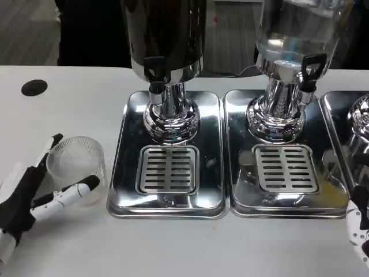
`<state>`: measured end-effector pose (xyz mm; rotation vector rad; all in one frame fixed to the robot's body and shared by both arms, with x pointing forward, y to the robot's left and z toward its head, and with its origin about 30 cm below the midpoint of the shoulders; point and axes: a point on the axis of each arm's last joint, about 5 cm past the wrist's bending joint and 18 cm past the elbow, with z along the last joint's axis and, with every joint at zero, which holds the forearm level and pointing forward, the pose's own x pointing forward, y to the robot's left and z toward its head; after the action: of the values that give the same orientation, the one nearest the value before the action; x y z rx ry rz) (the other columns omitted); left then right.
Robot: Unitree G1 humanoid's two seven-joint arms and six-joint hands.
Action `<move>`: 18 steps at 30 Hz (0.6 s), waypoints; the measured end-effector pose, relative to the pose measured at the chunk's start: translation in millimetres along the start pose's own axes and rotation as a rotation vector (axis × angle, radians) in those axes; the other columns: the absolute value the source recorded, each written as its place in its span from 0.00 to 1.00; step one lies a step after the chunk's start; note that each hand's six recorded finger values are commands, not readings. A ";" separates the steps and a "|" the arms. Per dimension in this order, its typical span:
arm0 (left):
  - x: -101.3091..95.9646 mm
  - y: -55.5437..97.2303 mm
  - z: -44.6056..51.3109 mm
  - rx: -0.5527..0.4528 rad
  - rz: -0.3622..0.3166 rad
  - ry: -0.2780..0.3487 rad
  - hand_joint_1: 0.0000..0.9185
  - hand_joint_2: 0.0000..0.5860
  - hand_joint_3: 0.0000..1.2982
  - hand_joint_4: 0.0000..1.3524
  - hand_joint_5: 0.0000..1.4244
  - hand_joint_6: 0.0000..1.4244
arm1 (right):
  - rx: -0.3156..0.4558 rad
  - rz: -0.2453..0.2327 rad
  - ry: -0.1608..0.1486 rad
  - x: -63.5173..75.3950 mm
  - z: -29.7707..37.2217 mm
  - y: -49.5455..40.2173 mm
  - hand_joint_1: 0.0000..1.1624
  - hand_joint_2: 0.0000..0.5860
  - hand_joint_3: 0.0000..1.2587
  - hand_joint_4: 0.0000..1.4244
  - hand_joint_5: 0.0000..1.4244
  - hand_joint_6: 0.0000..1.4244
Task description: Grasp the cup under the faucet to collect the drink, then remove the cup.
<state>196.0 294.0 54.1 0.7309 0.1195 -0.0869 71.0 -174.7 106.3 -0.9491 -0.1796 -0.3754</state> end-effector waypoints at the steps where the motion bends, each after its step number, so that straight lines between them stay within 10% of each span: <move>1: 0.0 0.0 0.0 -0.001 0.001 0.000 0.33 0.14 0.00 0.09 0.04 0.06 | 0.000 -0.001 0.001 0.0 -0.3 -0.3 0.56 0.89 0.30 0.23 0.17 0.13; 18: -2.8 -0.4 -2.0 -0.006 0.035 0.008 0.28 0.19 0.20 0.30 0.13 0.11 | 0.009 -0.008 -0.005 0.0 -0.4 -0.9 0.57 0.87 0.30 0.24 0.18 0.13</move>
<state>193.1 295.1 52.7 0.7267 0.1146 -0.0498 70.6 -175.5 106.7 -0.9410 -0.1899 -0.3794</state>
